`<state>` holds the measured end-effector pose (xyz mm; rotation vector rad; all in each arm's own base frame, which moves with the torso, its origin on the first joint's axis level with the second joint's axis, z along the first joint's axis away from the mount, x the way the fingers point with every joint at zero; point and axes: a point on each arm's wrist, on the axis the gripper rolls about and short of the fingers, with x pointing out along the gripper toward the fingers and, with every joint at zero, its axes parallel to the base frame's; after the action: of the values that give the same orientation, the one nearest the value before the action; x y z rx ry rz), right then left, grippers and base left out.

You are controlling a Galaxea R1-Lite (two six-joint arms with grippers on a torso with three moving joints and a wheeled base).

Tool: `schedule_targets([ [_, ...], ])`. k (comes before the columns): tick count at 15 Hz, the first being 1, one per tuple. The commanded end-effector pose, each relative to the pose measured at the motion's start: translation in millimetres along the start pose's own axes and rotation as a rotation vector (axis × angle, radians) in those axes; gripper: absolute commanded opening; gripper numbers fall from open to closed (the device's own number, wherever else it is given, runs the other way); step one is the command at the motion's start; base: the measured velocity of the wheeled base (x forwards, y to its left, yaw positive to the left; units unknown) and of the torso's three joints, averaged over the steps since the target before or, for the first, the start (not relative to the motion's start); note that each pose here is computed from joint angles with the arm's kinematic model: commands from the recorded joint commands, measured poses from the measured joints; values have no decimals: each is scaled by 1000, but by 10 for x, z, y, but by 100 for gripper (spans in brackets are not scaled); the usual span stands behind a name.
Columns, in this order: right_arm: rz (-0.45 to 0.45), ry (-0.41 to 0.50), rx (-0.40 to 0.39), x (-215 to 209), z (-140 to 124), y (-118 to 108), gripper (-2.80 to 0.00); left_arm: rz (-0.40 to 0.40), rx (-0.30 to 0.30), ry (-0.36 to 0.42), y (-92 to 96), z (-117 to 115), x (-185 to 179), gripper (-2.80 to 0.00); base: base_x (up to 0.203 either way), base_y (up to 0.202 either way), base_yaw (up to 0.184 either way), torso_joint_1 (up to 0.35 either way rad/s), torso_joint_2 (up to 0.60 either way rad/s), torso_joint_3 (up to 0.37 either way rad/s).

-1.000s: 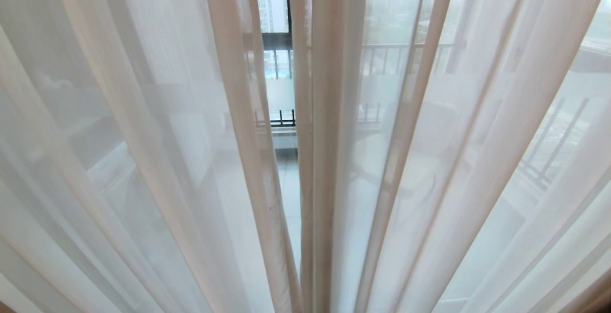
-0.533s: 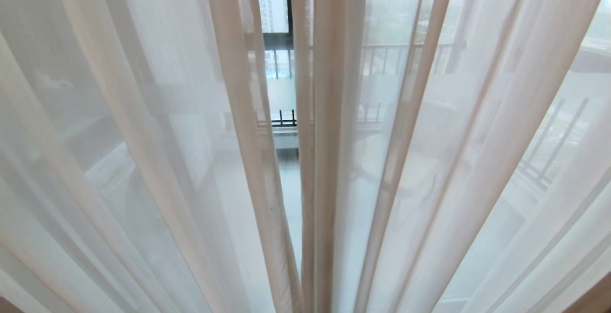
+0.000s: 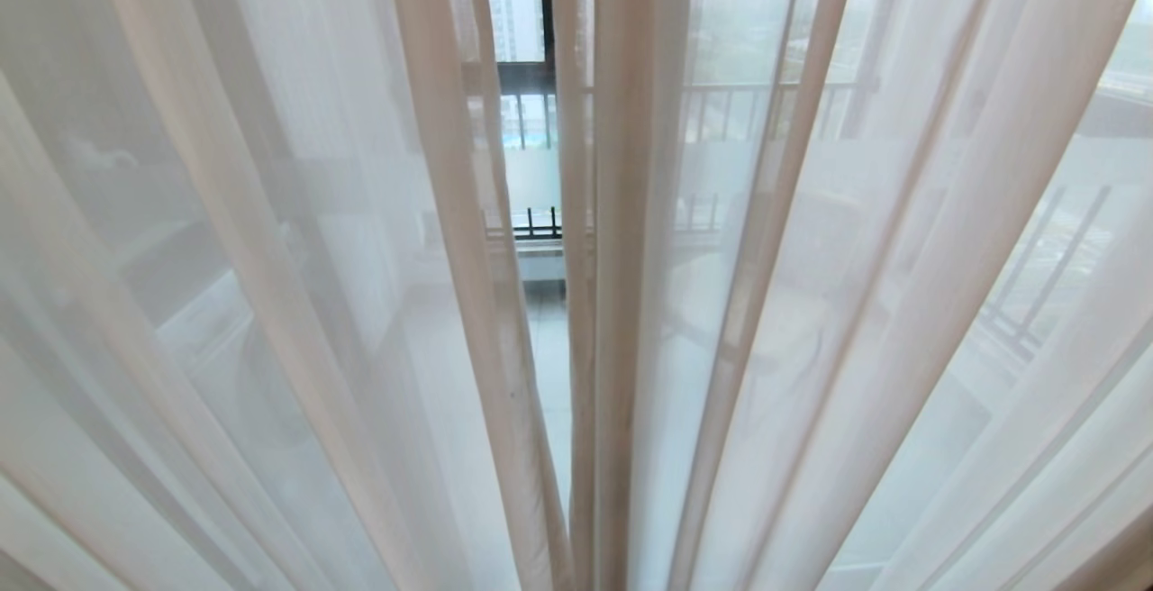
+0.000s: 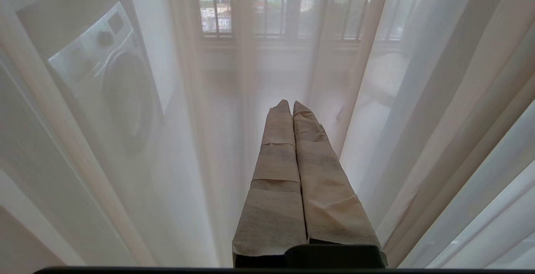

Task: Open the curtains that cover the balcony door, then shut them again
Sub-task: Pull the outer curtains open on both sides

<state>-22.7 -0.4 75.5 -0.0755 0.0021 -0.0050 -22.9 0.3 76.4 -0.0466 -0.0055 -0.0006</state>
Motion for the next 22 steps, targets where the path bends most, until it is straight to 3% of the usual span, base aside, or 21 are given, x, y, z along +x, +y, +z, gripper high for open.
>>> schedule_targets([
  [1,0,0,-1,0,0,0,-280,0,-1,-1,0,0,0,-280,0,0,0,0,0,0],
  [8,0,0,-1,0,0,0,-280,0,1,-1,0,0,0,-280,0,0,0,0,0,0],
  [14,0,0,-1,0,0,0,-280,-15,46,-11,-4,16,-3,-280,0,0,0,0,0,0],
  [17,0,0,-1,0,0,0,-280,-110,-14,-28,-35,223,-48,-280,0,0,0,0,0,0],
  [19,0,0,-1,0,0,0,-280,-154,-27,-36,-52,402,-55,-280,0,0,0,0,0,0],
  [22,0,0,-1,0,0,0,-280,-281,-37,-68,-91,674,-88,-280,0,0,0,0,0,0],
])
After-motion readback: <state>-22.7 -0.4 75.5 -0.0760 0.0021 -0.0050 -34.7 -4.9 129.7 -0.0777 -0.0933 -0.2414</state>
